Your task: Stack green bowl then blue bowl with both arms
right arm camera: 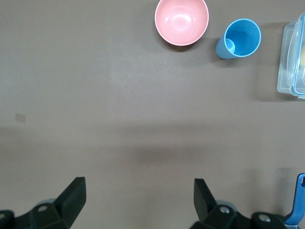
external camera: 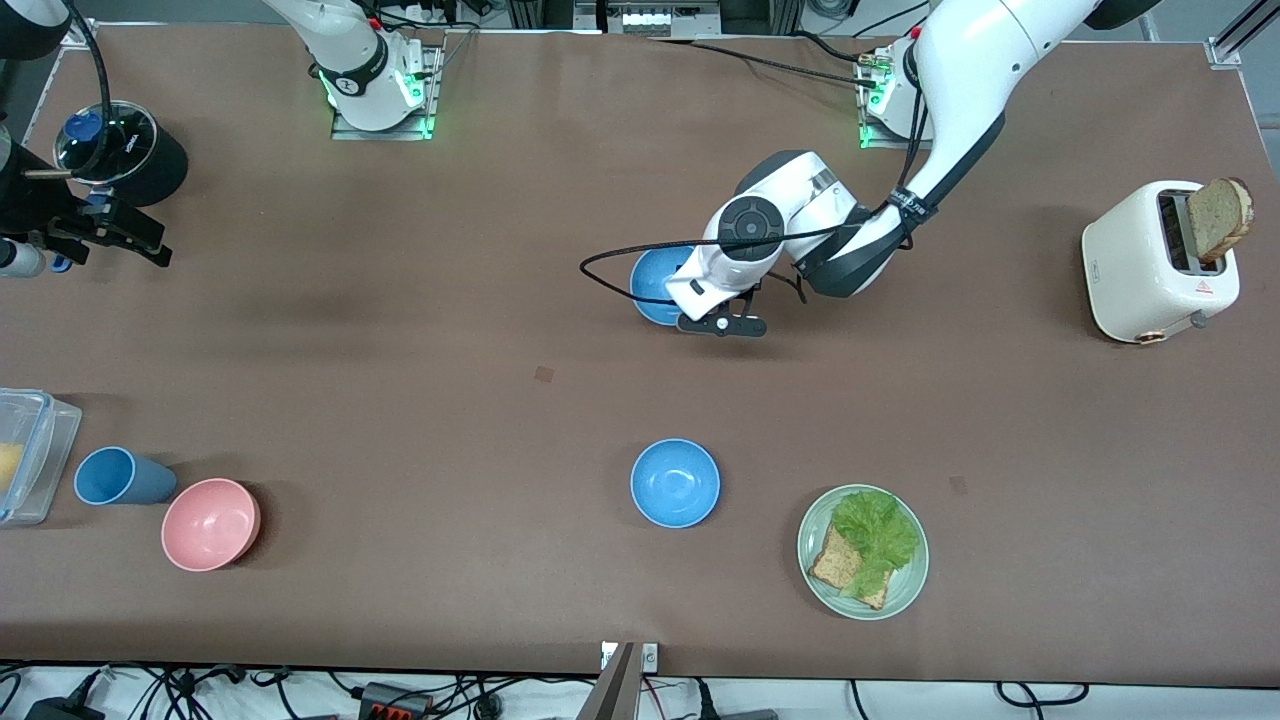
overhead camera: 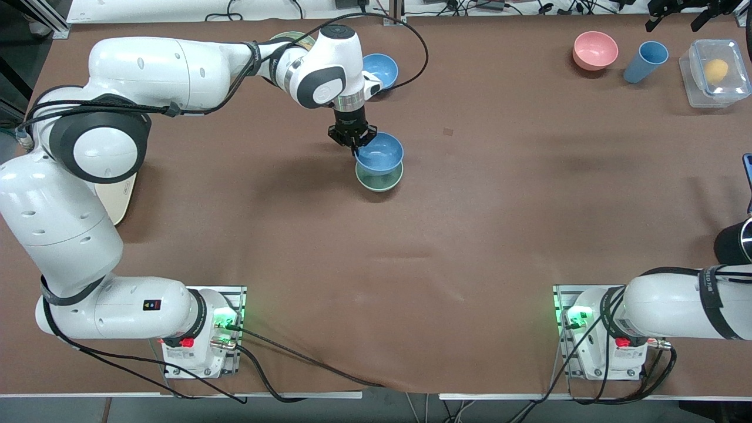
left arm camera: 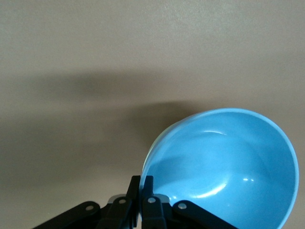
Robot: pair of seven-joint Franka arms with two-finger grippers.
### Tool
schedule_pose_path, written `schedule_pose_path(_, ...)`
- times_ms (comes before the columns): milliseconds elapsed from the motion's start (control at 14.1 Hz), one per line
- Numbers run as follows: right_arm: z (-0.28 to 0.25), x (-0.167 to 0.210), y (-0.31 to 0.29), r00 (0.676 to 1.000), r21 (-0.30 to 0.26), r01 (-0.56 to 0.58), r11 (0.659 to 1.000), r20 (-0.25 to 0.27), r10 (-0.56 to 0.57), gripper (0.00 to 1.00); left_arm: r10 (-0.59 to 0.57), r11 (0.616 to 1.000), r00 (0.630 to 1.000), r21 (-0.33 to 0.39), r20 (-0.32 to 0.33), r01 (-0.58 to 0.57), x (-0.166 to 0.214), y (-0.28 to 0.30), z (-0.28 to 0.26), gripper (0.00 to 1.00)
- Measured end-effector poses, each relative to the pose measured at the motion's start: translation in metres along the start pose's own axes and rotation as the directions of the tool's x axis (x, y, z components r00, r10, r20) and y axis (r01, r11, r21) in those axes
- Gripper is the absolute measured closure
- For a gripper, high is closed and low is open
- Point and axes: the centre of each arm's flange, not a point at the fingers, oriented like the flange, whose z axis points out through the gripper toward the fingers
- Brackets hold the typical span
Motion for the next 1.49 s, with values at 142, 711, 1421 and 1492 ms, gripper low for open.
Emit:
schedule_pose_path(142, -0.001, 0.0, 0.0, 1.0, 0.0, 0.0, 1.0, 0.002, 0.0, 0.0, 0.003, 1.0, 1.0, 0.003, 0.002, -0.003, -0.002, 0.002, 0.002, 0.95)
schedule_pose_path(711, -0.002, -0.001, 0.001, 1.0, 0.0, -0.002, 1.0, 0.004, 0.002, 0.0, -0.004, 1.0, 1.0, 0.011, 0.001, 0.004, 0.001, -0.002, 0.004, 0.95)
schedule_pose_path(1421, -0.003, -0.001, 0.004, 1.0, 0.0, -0.007, 1.0, 0.002, 0.007, 0.0, -0.082, 0.996, 0.995, 0.039, 0.05, 0.08, 0.024, -0.045, -0.044, 0.63)
schedule_pose_path(1492, -0.003, -0.001, 0.004, 1.0, 0.0, -0.008, 1.0, 0.002, 0.008, 0.0, -0.092, 0.995, 0.994, 0.033, 0.057, 0.09, 0.027, -0.052, -0.063, 0.63)
